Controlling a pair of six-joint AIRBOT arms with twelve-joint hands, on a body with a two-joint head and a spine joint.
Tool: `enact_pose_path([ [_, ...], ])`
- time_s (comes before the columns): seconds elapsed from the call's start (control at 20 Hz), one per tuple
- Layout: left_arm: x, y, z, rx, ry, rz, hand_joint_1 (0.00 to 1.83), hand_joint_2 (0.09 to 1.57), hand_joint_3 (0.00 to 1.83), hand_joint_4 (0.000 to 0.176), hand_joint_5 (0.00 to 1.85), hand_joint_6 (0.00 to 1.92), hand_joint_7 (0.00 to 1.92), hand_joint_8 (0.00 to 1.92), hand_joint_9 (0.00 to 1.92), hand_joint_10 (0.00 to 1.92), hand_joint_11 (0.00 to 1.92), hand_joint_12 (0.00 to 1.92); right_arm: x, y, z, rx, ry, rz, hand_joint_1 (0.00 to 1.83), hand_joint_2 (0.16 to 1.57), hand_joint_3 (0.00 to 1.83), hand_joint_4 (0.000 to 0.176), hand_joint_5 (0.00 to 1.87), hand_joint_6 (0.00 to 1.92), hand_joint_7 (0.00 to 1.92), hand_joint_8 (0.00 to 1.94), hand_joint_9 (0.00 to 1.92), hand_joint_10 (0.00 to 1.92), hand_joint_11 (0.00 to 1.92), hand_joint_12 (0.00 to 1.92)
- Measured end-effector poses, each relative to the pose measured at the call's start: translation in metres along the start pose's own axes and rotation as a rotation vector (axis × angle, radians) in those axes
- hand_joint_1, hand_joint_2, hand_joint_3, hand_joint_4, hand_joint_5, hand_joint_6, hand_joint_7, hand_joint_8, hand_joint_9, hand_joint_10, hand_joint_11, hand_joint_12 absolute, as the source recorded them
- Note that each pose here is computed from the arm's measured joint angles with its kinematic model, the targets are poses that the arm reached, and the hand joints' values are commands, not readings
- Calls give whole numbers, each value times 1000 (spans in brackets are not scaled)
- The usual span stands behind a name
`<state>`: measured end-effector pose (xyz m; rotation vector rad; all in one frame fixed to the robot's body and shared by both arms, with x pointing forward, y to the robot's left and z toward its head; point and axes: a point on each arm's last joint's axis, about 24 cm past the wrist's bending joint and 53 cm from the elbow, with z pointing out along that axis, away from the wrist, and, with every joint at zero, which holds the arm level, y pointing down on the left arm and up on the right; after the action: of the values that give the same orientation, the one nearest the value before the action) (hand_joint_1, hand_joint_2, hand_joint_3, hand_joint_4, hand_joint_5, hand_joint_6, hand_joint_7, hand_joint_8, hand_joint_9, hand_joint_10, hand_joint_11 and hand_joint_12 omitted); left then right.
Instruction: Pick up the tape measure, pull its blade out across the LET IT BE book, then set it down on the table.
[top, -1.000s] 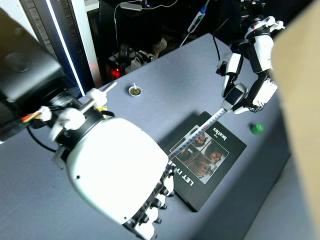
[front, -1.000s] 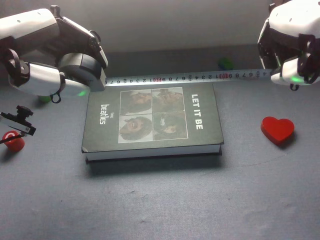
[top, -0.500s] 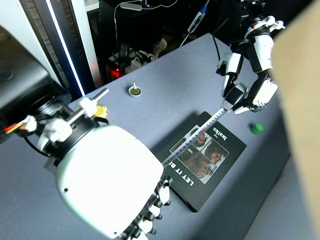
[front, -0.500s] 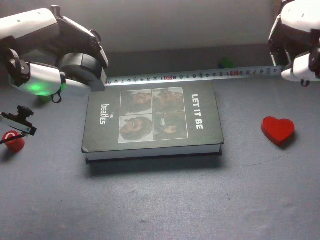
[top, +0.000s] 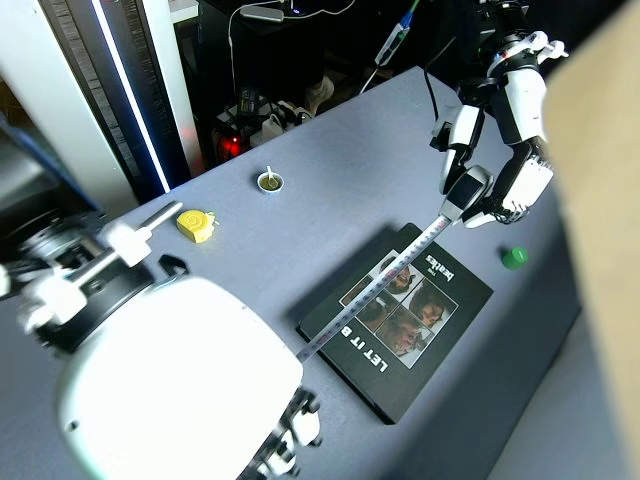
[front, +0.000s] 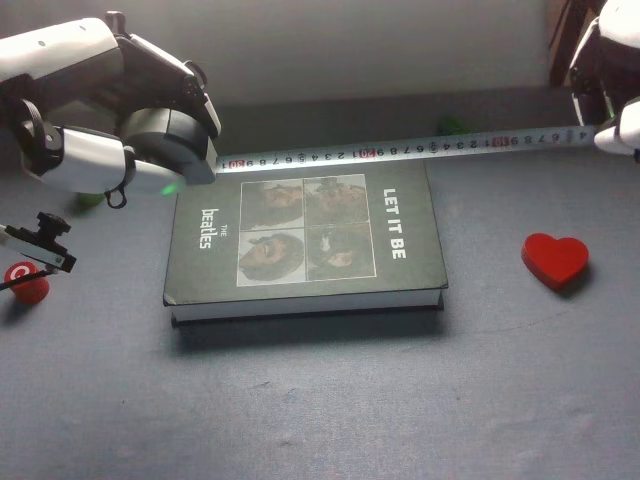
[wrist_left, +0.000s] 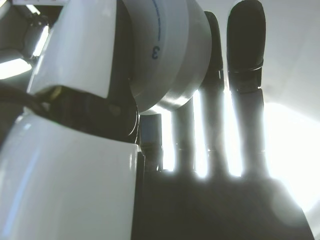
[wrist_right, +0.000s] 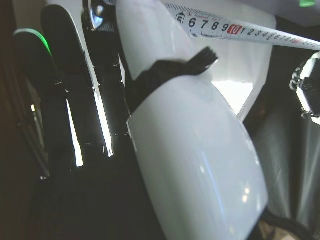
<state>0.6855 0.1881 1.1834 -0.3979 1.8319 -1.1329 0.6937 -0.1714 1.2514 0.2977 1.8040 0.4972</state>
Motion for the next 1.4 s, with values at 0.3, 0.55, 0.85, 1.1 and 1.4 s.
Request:
enact_pose_path([
  [0.3, 2, 0, -1, 0, 5, 5, 1379, 1106, 1, 0, 969, 810, 984, 975, 940, 1259, 884, 1108, -4, -5, -1, 6, -6, 3, 1217, 1159, 1, 0, 800, 1145, 1006, 1070, 868, 805, 657, 1330],
  [0.55, 5, 2, -2, -7, 13, 14, 1379, 1107, 0, 0, 966, 816, 986, 972, 934, 1269, 883, 1113, 0, -4, -1, 3, 7, 11, 1213, 1163, 1, 0, 796, 1150, 992, 1093, 854, 804, 651, 1333],
  [0.85, 7, 2, -2, -4, 17, 26, 1379, 1110, 0, 0, 966, 777, 983, 998, 923, 1287, 886, 1120, 10, -2, -3, 1, 25, -5, 1233, 1168, 3, 0, 780, 1175, 984, 1090, 770, 1058, 640, 1346],
  [1.1, 8, 4, -2, -8, 20, 29, 1379, 1111, 0, 0, 972, 770, 979, 1004, 921, 1290, 883, 1120, 15, -3, -3, 1, 34, -13, 1027, 1225, 1, 5, 752, 1326, 790, 548, 708, 485, 567, 1223],
  [1.4, 6, 8, -4, -23, 19, 45, 1380, 1109, 0, 0, 964, 780, 989, 991, 927, 1282, 900, 1127, 18, -10, -3, 23, 33, -46, 522, 1127, 0, 0, 334, 0, 292, 0, 238, 0, 13, 928],
])
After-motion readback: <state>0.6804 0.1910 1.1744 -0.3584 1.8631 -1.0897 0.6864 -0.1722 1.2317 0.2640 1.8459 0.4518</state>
